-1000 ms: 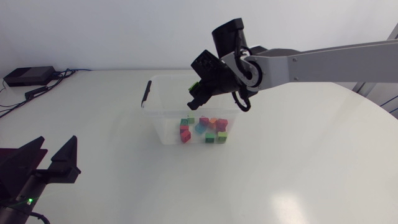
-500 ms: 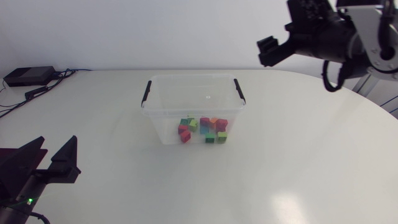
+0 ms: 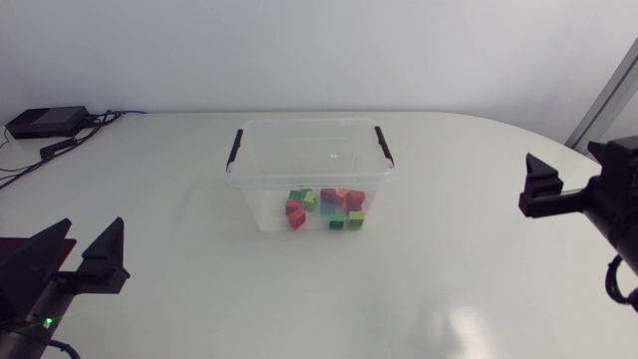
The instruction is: Pick up the duplo bricks and place them in the container
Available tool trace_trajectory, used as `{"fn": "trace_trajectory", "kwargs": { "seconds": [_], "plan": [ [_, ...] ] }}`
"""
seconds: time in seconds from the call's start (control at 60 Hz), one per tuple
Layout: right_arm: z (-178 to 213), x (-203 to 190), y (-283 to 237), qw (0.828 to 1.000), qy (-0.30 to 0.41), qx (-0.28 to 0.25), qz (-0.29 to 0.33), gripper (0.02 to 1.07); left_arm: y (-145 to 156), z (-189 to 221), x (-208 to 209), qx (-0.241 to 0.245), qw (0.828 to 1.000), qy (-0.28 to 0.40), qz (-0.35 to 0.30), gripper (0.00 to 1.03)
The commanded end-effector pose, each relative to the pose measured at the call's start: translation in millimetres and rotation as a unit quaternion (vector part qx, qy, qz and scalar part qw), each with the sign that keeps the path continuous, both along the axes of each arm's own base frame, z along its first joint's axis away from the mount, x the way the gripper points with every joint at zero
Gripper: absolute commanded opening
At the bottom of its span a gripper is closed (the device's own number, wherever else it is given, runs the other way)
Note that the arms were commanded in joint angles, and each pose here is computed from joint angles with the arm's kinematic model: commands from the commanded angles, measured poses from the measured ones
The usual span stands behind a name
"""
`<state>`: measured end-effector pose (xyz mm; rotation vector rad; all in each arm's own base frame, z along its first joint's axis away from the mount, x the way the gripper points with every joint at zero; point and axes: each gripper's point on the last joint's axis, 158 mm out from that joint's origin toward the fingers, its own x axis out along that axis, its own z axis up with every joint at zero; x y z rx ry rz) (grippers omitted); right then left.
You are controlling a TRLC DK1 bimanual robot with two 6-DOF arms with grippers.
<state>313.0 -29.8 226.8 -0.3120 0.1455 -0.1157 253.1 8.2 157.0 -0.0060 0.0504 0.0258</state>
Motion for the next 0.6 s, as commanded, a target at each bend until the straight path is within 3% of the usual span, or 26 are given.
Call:
{"fn": "trace_trajectory", "kwargs": {
  "seconds": [0.0,0.583],
  "plan": [
    [-11,-18,-2,1.000,-0.011,0.016,-0.006,1.02,3,-6,0,-0.011,1.000,0.003,0.007,0.99],
    [-57,-52,20,0.992,-0.038,0.116,0.032,1.02,-7,-7,1,-0.002,1.000,0.005,-0.013,0.99]
  ]
}}
